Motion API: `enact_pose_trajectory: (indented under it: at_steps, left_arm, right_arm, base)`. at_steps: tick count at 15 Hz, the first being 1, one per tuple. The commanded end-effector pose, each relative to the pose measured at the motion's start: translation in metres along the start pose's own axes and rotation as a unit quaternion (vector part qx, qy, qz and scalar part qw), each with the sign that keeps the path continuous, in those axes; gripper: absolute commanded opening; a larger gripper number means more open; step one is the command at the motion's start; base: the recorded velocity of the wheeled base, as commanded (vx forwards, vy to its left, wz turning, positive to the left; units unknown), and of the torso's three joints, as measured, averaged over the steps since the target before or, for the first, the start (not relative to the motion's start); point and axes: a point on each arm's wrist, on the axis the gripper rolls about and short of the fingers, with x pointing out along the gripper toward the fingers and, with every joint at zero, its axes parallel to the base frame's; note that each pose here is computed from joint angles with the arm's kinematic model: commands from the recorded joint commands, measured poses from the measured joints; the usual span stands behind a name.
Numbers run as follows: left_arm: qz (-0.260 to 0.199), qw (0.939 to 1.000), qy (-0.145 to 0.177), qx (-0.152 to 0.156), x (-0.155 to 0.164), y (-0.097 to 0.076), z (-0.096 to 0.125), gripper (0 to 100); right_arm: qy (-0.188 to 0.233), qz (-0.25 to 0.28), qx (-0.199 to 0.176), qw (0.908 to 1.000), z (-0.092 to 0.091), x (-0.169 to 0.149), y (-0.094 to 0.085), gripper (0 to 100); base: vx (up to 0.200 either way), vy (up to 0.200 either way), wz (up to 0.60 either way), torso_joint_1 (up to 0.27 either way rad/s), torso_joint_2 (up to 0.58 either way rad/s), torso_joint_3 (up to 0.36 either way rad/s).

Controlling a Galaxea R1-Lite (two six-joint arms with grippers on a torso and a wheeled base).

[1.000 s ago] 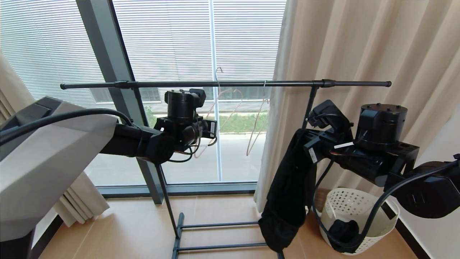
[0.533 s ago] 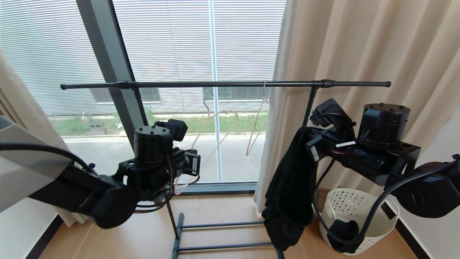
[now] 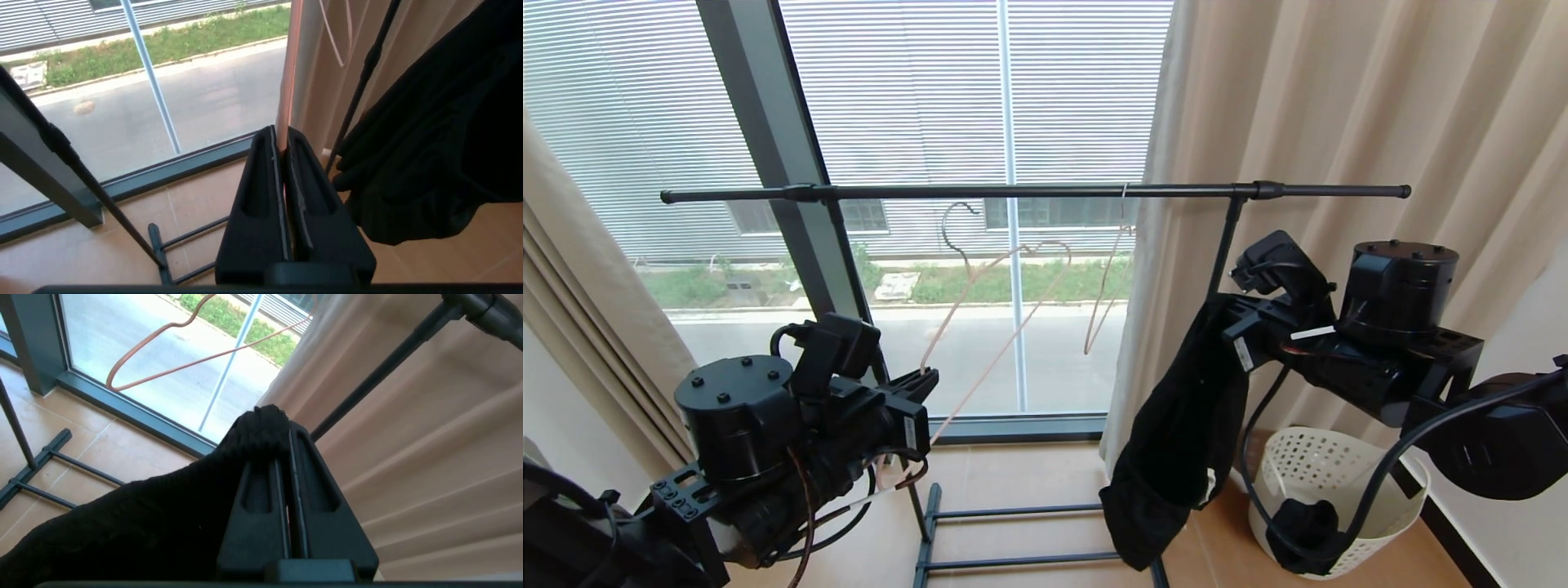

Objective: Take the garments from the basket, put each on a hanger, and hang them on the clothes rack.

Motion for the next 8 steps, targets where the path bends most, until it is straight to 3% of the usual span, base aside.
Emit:
enact_pose_trajectory:
  at_steps: [1,8]
  left_arm:
    - [-0.003,1.0000,0.006,0.000,-0.0035,-0.0014,-0.0029,0]
    - [-0.048,0.9988,0.010,0.002,-0.0114,-0.0049,-0.0105,0]
  right_arm:
    - [-0.004,-0.001,0.000,1.0000,0.0006,-0.0006,-0.0002,0]
    - [-0.005,-0.017,-0.011,0.9998,-0.0011,0.0033,-0.0067,0]
  base:
    - [0.000,0.000,0.00,0.000,0.00,0.000]
    - [0.000,0.000,0.00,0.000,0.00,0.000]
